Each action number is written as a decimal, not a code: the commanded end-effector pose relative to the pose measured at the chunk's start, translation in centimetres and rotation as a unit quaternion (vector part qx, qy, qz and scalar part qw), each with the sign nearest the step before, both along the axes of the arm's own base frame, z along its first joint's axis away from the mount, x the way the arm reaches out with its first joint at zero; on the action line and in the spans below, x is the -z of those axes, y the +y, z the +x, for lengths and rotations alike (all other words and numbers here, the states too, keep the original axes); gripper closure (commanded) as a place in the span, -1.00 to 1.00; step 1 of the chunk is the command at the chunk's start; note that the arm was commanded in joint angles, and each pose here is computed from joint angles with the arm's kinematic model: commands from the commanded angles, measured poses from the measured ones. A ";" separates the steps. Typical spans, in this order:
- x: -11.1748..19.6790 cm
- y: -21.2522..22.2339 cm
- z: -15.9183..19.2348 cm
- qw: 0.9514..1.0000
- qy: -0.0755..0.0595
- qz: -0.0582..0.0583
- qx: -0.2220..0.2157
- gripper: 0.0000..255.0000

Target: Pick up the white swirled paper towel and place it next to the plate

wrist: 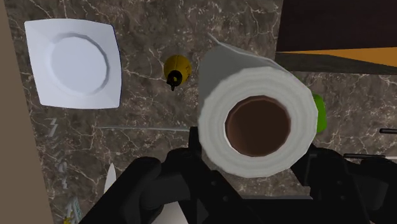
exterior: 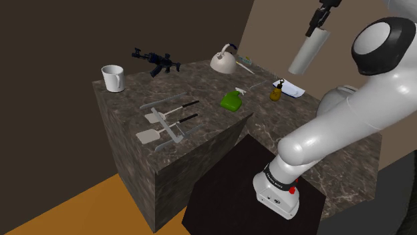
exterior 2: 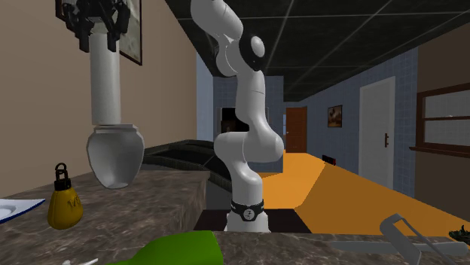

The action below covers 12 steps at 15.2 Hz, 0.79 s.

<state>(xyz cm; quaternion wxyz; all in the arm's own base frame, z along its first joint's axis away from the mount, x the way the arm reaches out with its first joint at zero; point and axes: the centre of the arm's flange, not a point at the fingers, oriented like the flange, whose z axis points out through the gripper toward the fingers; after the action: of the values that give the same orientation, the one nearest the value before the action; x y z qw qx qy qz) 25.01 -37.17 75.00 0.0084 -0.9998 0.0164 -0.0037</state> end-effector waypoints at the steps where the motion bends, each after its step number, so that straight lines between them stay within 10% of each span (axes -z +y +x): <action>1: -0.8 -1.6 -1.9 1.000 0.000 0.000 -0.001 1.00; 12: -4.9 -10.5 -12.6 1.000 0.000 0.000 -0.001 1.00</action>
<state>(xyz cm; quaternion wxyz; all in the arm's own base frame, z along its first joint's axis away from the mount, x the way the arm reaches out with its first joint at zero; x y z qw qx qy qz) 12.98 -47.25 79.47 0.0075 -0.9997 0.0216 -0.0028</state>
